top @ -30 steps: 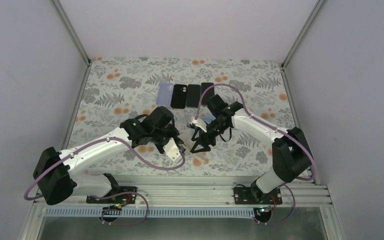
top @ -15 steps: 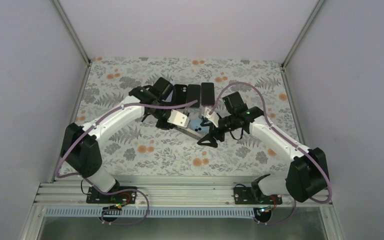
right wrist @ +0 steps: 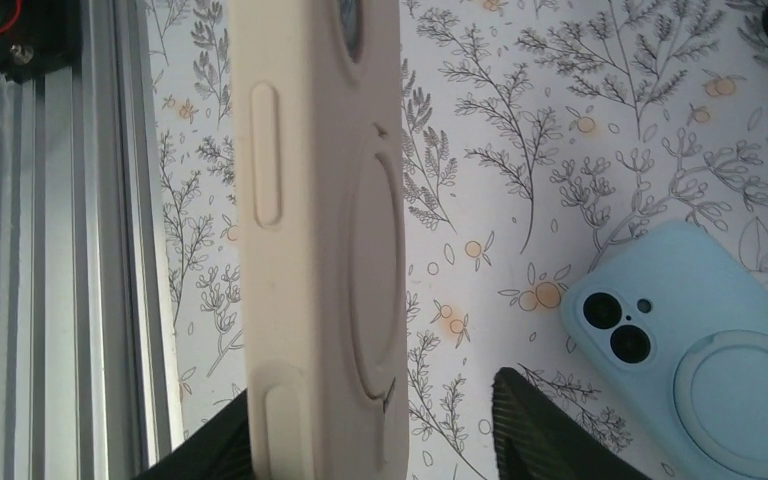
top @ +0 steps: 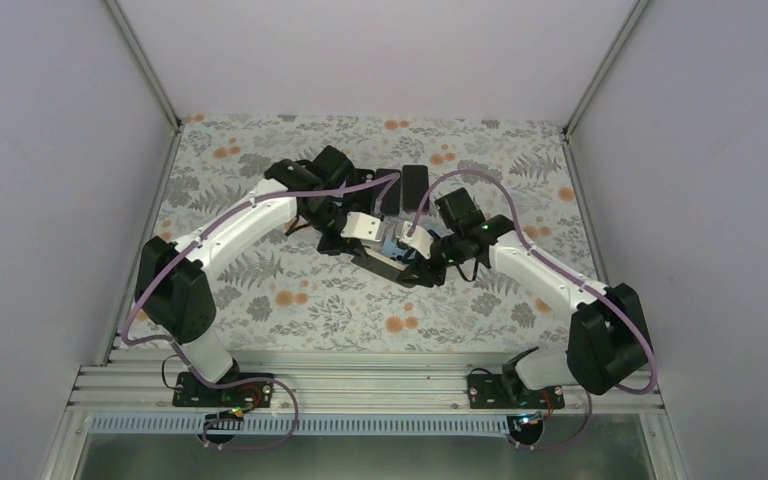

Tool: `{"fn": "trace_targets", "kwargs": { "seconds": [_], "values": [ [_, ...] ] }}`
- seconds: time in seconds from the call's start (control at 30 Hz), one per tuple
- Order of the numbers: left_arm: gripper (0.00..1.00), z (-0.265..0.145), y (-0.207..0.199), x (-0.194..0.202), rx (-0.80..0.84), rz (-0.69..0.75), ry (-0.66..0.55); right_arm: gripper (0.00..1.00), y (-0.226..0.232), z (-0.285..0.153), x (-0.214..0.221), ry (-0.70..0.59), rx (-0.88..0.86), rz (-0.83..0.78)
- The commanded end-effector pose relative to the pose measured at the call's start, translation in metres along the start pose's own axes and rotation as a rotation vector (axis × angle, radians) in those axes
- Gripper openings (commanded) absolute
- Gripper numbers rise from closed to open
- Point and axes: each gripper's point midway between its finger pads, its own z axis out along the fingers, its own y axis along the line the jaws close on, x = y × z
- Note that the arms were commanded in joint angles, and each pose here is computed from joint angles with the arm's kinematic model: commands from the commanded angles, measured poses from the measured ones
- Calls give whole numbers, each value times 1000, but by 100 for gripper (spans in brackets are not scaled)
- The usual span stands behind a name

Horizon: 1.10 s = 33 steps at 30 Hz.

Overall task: Take the phone out of the phone case
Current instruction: Pick up the phone at the center of the board.

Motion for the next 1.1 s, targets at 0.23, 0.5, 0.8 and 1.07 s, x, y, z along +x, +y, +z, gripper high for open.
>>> {"fn": "trace_targets", "kwargs": {
  "seconds": [0.23, 0.5, 0.8, 1.07],
  "values": [
    [2, -5, 8, -20, 30, -55, -68, 25, 3, 11, -10, 33, 20, -61],
    [32, -41, 46, -22, -59, -204, -201, 4, 8, 4, -28, -33, -51, -9],
    [71, -172, 119, -34, -266, -454, -634, 4, -23, -66, -112, -355, -111, 84],
    [75, -236, 121, -60, -358, -496, -905, 4, -60, -171, -187, -679, -172, 126]
  ]
}}
